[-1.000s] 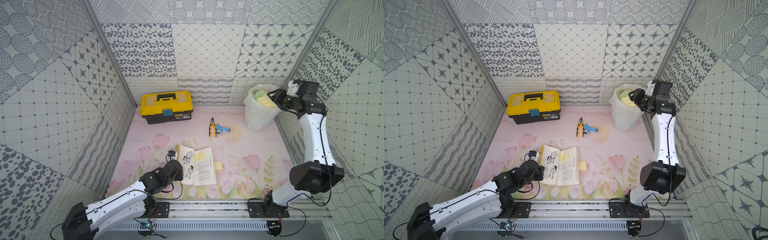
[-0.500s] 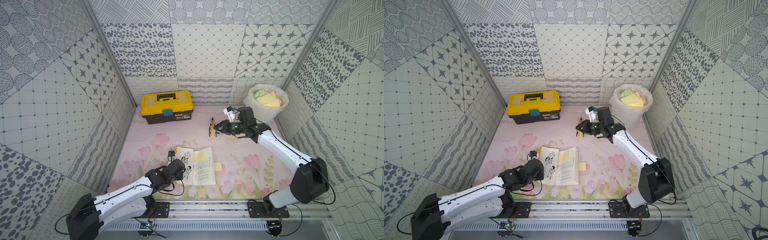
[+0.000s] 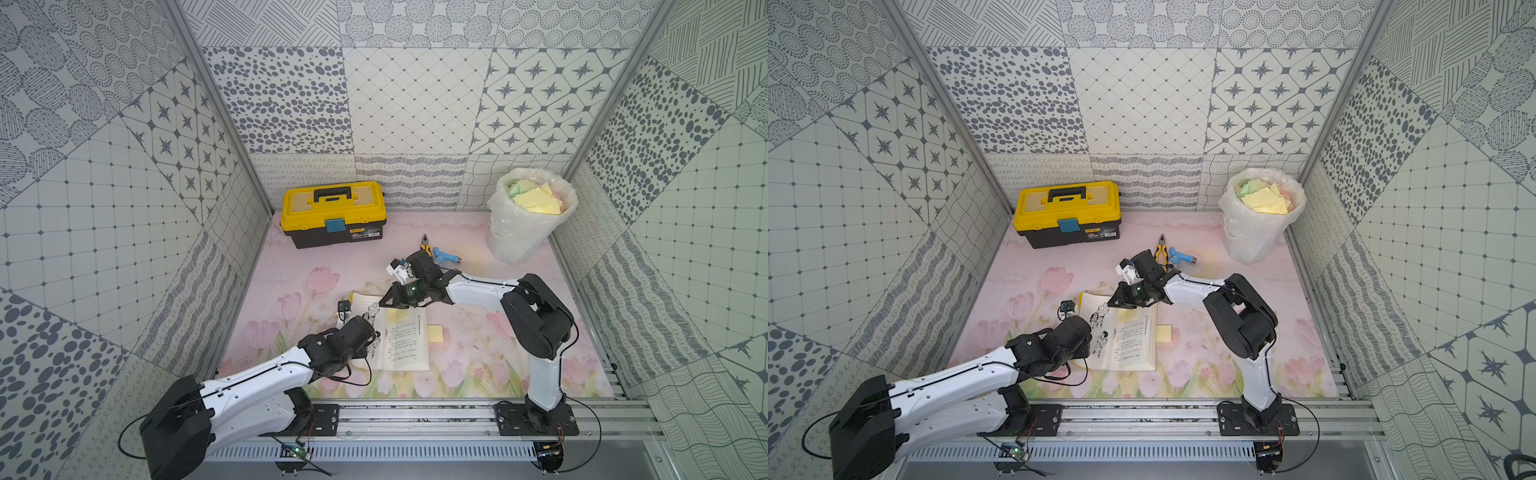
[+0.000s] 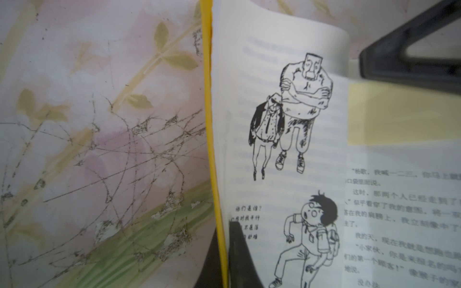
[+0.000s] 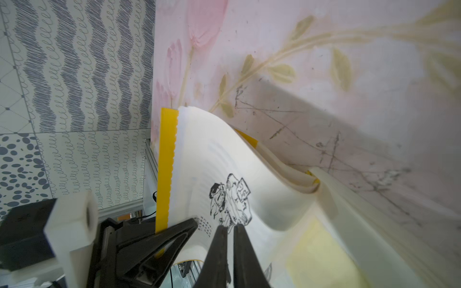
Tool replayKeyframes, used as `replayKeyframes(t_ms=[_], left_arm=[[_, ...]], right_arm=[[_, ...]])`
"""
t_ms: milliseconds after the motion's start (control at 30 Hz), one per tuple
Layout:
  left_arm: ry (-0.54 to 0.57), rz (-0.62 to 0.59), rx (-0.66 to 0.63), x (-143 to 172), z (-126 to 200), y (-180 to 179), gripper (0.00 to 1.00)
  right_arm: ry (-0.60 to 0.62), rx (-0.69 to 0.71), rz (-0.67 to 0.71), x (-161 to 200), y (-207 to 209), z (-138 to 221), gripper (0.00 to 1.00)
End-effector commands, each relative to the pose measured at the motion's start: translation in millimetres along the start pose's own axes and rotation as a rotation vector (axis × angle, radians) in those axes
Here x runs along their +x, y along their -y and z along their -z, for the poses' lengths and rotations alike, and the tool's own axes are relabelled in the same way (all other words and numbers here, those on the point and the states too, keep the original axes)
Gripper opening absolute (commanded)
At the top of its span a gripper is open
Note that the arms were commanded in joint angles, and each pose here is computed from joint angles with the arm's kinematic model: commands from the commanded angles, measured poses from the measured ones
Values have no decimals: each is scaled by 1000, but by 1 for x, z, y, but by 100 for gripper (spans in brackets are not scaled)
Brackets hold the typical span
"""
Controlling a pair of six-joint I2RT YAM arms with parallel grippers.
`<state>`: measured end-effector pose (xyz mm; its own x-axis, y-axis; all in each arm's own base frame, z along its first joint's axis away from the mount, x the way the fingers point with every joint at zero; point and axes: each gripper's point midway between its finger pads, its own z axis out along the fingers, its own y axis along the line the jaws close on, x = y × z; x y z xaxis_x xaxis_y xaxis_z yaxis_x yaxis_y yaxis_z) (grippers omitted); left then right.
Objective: Peel off the used sticky note
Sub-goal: Adjust the book at the center of the board.
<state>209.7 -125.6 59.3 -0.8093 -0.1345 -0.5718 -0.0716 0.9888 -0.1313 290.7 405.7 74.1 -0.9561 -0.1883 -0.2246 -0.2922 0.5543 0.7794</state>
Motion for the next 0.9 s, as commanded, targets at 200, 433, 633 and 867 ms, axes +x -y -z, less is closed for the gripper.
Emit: replayKeyframes(t_ms=[200, 433, 633, 867], left_arm=[[-37, 48, -126, 5, 9, -25, 40], [28, 60, 43, -14, 46, -12, 77], [122, 4, 338, -35, 77, 31, 80], [73, -45, 567, -22, 58, 86, 72]], right_arm=[[-5, 3, -8, -3, 19, -23, 10], [-4, 15, -33, 0, 29, -33, 11], [-8, 11, -57, 3, 34, -45, 11], [7, 7, -79, 0, 37, -48, 11]])
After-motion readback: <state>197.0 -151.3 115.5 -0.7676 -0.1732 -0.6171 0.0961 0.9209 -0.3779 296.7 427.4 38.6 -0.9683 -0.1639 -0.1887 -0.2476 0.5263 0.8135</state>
